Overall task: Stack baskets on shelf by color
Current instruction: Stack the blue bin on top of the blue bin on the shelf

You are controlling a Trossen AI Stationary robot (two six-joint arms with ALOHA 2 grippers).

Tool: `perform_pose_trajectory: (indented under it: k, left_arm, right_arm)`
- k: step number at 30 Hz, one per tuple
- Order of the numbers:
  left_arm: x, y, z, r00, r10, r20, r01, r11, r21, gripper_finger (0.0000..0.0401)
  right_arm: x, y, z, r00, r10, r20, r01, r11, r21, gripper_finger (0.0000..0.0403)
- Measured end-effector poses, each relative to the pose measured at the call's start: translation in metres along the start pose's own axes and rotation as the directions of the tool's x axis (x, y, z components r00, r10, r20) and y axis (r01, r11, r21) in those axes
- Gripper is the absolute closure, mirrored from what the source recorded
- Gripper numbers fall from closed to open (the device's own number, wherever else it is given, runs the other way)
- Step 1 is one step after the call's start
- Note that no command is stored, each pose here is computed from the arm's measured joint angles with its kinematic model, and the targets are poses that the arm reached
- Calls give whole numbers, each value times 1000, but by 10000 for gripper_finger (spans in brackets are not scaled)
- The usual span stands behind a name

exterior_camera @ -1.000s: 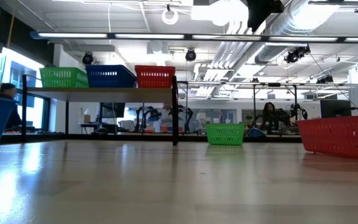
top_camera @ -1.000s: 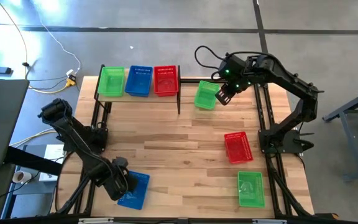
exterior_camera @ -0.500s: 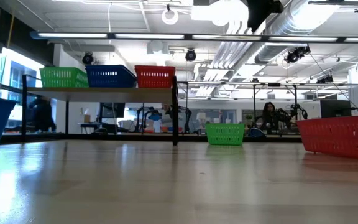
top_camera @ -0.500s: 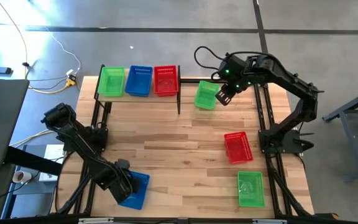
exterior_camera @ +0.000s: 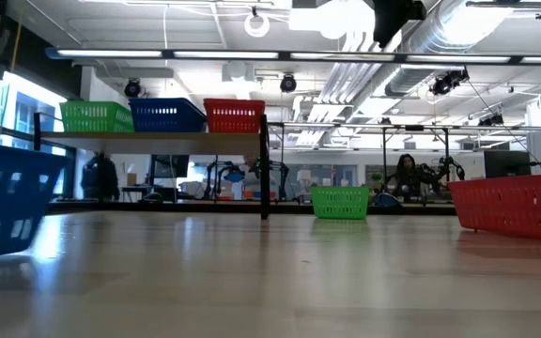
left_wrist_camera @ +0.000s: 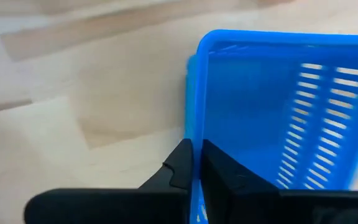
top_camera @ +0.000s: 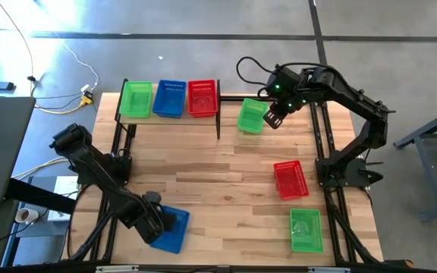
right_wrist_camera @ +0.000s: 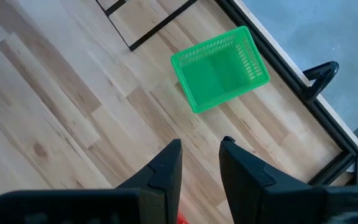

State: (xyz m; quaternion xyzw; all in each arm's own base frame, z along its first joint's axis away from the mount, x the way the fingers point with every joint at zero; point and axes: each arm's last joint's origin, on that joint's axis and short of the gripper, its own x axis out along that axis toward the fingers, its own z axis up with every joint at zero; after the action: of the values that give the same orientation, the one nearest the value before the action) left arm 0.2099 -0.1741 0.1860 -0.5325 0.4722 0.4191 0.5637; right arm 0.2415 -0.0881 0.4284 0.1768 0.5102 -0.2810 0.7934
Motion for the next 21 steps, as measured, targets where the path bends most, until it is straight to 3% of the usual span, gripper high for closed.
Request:
perform_pose_trajectory:
  k: [7,13,21]
  left_arm:
    - [-33,-4,23,981,-178,81,179,984,-5,399]
    - [-69,-2,54,930,-319,182,318,947,31,399]
    - [-110,9,102,851,-442,283,432,896,101,400]
  right_arm:
    - [0,0,0,1000,0,0,0,1000,-7,309]
    - [0,0,0,1000,0,0,0,1000,-7,309]
    - [0,0,1,1000,3,11,-3,1000,-18,309]
